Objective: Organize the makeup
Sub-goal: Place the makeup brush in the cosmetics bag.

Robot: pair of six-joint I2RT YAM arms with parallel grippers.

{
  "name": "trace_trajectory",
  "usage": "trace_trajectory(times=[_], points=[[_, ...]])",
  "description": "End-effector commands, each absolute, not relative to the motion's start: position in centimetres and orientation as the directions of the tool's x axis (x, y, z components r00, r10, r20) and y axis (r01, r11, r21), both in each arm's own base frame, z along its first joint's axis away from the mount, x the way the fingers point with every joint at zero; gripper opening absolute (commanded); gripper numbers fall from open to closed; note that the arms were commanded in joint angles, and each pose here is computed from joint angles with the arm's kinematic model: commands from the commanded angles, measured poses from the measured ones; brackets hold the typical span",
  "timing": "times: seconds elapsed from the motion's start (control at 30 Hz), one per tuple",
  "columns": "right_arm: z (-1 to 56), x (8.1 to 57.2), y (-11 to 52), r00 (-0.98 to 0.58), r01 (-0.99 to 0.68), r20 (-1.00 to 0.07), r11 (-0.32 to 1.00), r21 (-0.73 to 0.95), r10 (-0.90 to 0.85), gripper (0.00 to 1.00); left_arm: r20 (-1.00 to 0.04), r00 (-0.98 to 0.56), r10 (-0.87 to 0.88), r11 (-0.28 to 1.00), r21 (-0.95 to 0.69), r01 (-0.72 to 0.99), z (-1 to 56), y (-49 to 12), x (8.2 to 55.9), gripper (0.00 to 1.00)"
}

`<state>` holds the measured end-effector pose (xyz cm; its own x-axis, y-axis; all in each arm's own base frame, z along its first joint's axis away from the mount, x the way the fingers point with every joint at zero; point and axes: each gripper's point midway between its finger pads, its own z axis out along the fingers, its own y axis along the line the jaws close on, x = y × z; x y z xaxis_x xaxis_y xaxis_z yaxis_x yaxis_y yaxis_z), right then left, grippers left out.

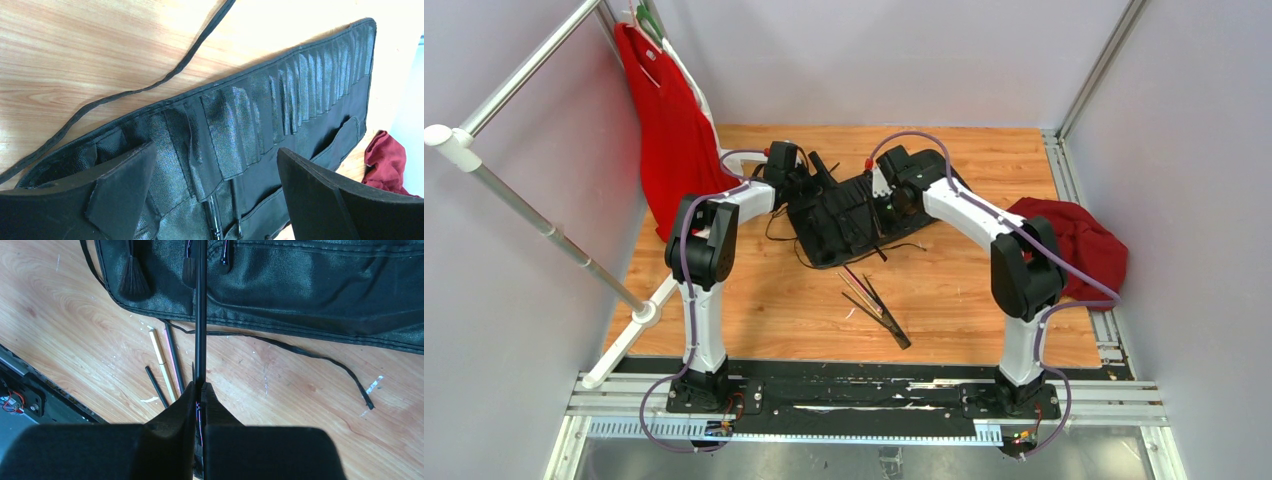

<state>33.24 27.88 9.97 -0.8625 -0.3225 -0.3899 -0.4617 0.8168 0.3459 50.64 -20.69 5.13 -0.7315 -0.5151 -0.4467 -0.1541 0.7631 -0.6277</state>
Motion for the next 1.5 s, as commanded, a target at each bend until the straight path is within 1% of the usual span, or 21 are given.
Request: trace_trajectory(times=[0.0,0.17,0.27,0.57,1.47], points=[[10.1,34.0,28.2,-0.876,-0.441,-0.379,0.813,0.380,-0.298,0.01,-0.361,-0.789,-0.498,0.800,-0.541,-0.257,1.3,-19.0,47.6,0.98],[9.1,34.9,28.0,-0.883,-0.426,-0.371,0.822,0.378,-0.288,0.01,-0.357,-0.791,-0.497,0.800,-0.541,-0.259,1.1,-19.0,47.5,0.98],[7.6,35.5,27.8,-0.894,-0.409,-0.348,0.832,0.374,-0.283,0.01,-0.357,-0.791,-0.497,0.801,-0.540,-0.259,1.0,-19.0,47.5,0.98],[6.2,37.1,27.4,-0.905,-0.383,-0.334,0.844,0.375,-0.262,0.01,-0.357,-0.791,-0.496,0.801,-0.540,-0.258,0.9,-18.9,47.5,0.98],[5.1,40.5,28.5,-0.901,-0.382,-0.362,0.835,0.397,-0.241,0.01,-0.351,-0.794,-0.497,0.801,-0.538,-0.264,0.6,-18.8,47.2,0.98]])
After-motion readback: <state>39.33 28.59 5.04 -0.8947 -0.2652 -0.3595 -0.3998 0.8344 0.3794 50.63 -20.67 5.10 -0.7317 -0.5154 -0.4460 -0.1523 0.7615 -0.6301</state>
